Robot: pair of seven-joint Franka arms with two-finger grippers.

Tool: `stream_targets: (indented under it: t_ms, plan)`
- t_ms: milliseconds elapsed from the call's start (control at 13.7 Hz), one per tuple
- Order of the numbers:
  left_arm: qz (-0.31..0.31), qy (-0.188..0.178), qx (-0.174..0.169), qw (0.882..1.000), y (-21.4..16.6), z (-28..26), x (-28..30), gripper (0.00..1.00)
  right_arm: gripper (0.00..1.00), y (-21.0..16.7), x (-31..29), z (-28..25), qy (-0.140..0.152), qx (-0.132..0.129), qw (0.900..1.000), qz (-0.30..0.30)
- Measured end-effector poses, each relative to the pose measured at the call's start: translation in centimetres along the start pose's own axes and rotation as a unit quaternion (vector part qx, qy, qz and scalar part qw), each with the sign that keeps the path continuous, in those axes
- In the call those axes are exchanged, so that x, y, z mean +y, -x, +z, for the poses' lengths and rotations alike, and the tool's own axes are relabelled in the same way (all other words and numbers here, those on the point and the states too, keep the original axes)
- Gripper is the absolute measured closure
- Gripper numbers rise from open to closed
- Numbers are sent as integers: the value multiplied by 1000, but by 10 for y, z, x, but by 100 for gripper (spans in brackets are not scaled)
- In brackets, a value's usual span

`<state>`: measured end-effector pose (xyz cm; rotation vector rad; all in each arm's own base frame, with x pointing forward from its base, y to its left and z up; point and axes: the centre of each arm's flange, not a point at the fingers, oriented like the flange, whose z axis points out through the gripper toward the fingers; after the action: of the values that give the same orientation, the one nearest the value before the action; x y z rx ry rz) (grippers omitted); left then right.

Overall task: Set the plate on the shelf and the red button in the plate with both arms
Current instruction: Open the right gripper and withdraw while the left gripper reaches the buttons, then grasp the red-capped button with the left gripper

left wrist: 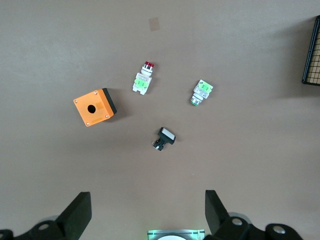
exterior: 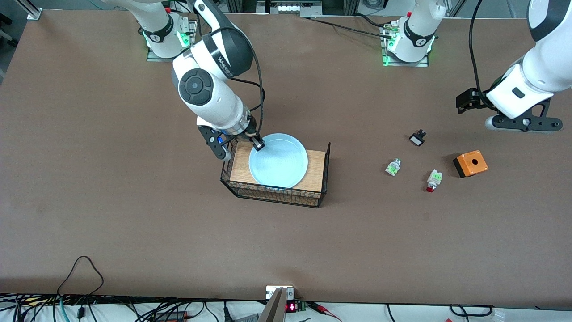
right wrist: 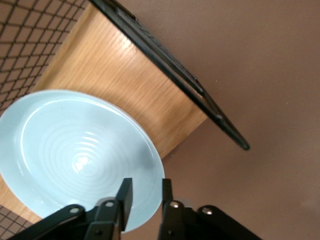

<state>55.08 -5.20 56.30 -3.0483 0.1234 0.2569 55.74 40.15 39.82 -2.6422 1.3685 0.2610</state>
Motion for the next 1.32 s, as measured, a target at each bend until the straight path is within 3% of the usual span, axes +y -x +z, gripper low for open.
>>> stream_targets:
  t_ms: [220,439,659,805,1098,1244,1317]
  plan:
    - [2,0,1,1000,0,-1,2,0,32,-4,0,-23,-16,1,1000,2]
    - [6,-1,-7,1000,-3,6,6,0,2,-14,7,-78,-33,4,999,-2]
    - [12,1,-52,999,-26,51,8,0,0,-33,31,-153,-27,8,999,-46]
    - [41,7,-70,997,-57,101,5,0,0,-64,49,-184,2,26,994,-107]
    - [136,4,-59,989,-120,222,-13,0,0,-190,95,-213,66,61,965,-246]
    - [169,8,-33,985,-135,269,-29,0,0,-244,122,-228,80,63,946,-307]
    - [178,10,-21,984,-137,290,-35,0,0,-266,135,-234,81,60,942,-319]
